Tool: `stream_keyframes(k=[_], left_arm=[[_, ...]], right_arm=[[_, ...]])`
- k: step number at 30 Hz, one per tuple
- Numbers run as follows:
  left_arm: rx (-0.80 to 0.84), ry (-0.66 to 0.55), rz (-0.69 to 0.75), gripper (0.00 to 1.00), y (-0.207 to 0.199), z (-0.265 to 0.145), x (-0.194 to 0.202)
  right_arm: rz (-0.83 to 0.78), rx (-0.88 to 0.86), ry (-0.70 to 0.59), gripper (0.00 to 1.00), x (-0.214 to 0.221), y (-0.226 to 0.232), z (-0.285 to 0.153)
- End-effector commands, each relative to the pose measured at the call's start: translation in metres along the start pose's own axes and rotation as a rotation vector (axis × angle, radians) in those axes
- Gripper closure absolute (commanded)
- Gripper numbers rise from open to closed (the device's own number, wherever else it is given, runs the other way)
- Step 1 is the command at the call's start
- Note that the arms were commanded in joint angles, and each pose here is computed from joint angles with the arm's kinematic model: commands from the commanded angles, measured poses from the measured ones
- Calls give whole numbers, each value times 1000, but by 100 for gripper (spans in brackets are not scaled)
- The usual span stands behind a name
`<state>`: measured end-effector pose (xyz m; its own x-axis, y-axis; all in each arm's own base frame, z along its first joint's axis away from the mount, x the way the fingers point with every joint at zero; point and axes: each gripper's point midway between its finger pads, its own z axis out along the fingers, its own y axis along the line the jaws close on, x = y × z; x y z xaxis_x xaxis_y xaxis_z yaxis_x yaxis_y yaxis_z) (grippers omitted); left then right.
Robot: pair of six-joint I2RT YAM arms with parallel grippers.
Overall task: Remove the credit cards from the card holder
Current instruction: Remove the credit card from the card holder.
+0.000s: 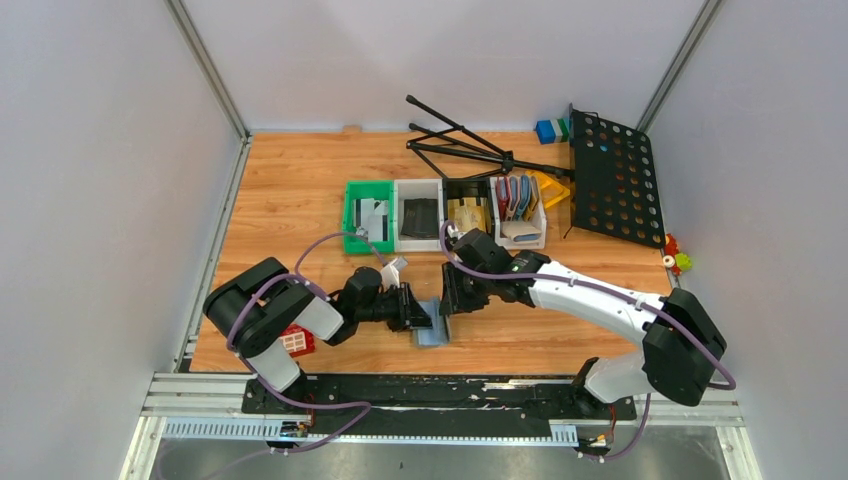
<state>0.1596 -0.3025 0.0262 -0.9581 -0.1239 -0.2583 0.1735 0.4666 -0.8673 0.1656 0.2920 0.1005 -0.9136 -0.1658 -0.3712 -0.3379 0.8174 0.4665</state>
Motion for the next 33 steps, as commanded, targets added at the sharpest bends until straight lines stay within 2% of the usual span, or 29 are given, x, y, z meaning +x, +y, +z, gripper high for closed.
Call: stream_keyframes(k=[1, 11, 15, 20, 30, 33], left_arm=[[20, -22, 70, 79, -13, 1, -11], [35, -19, 83, 83, -22, 1, -14], [57, -23, 80, 83, -30, -1, -16], [65, -34, 79, 83, -39, -8, -18], [55, -55, 99, 83, -48, -16, -22], [40, -56, 100, 83, -46, -17, -22]], right_arm=[[-24, 4, -12, 71, 0, -1, -1], [-24, -63, -11, 26, -1, 11, 2], [-18, -43, -3, 15, -1, 11, 7], [-10, -46, -3, 14, 2, 13, 12], [-9, 2, 11, 26, 6, 10, 24], [-12, 19, 6, 27, 5, 8, 23]])
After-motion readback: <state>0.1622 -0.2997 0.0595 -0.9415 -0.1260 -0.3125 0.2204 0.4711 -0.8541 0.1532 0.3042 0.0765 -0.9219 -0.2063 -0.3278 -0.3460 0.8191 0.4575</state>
